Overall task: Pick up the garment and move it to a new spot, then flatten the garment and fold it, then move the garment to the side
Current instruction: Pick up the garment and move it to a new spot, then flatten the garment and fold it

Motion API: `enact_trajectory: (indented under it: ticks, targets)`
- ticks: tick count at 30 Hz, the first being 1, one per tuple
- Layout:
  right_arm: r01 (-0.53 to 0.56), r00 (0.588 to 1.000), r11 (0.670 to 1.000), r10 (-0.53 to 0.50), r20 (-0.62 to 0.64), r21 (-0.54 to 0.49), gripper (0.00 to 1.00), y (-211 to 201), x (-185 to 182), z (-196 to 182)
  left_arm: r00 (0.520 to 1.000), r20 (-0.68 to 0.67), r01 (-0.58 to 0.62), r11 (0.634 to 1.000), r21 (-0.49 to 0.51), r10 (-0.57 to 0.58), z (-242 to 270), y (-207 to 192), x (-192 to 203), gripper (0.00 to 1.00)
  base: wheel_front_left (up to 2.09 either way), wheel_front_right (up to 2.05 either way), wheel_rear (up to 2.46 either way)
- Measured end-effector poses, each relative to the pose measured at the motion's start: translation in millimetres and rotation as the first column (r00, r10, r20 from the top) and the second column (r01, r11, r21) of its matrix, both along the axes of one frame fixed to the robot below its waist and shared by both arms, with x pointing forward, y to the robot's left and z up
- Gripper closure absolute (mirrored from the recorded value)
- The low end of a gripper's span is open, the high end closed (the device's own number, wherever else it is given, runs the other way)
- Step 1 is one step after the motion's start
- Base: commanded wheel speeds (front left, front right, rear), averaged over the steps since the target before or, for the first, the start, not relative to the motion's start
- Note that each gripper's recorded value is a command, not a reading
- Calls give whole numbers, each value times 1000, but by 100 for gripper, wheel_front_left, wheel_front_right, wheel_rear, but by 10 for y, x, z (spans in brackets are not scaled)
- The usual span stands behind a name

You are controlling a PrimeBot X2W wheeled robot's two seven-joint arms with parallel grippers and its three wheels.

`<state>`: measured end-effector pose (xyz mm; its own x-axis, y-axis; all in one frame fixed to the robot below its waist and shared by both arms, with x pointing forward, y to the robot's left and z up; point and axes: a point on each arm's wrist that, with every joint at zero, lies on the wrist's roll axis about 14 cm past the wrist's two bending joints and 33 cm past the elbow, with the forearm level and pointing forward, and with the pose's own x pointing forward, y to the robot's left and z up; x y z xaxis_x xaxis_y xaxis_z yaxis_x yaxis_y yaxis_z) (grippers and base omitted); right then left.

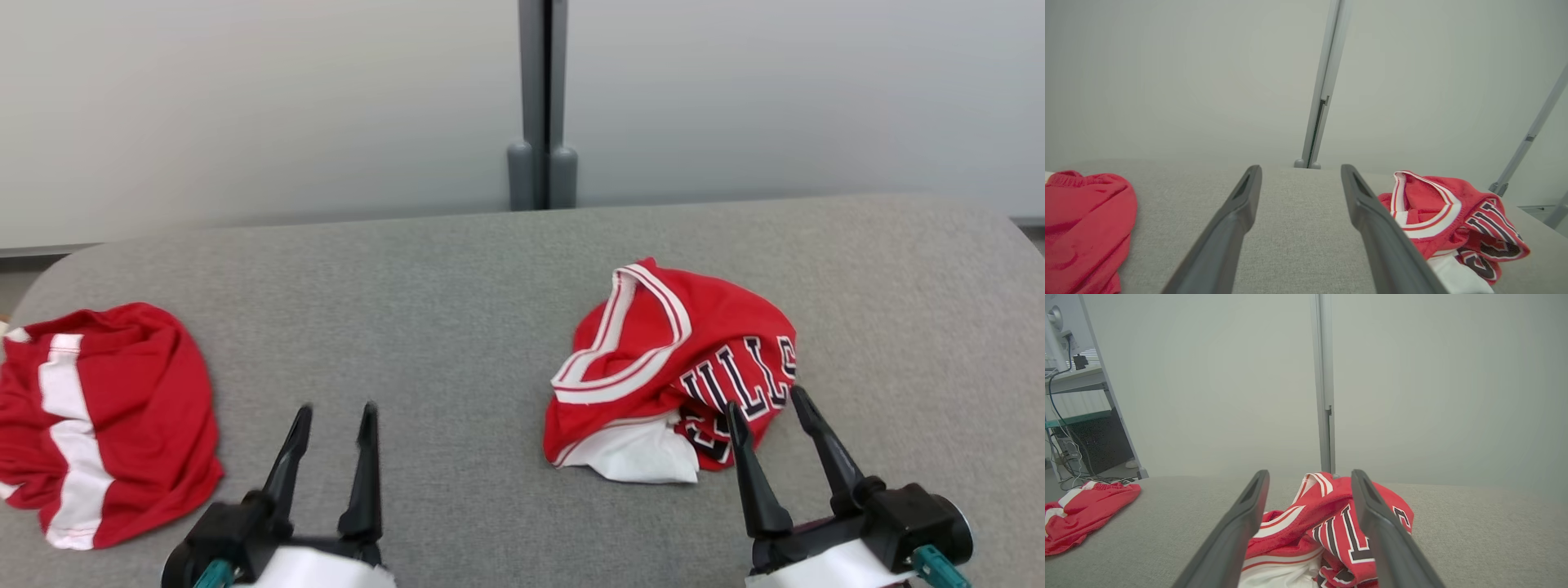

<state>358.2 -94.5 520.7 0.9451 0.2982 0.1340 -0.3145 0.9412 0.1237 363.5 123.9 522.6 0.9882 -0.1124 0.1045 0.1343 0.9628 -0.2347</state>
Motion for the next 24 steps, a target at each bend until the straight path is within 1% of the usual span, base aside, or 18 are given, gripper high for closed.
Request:
enact_trajectory:
  ticks: [2,5,9,13,19,24]
  targets:
    - [-18,1000,999,18,12,-28,0,53,-47,13,998,-16,-66,997,-32,66,-58,156,-162,0,0,0,0]
    - [-30,999,999,31,19,-36,0,92,-130,27,991,-18,-133,991,13,133,-120,368,-378,0,0,0,0]
    - [-24,999,999,25,30,-38,0,67,-191,53,992,-21,-123,990,67,125,-195,365,-568,0,0,0,0]
    - [-30,999,998,31,20,-49,0,81,-231,11,991,-28,-126,985,115,130,-250,406,-618,0,0,0,0]
    - [-28,1000,998,29,12,-53,0,73,-245,-17,989,-16,-147,981,124,150,-221,487,-616,0,0,0,0]
    - [-27,1000,998,27,9,-53,0,68,-245,-26,989,-14,-144,983,117,147,-209,474,-606,0,0,0,0]
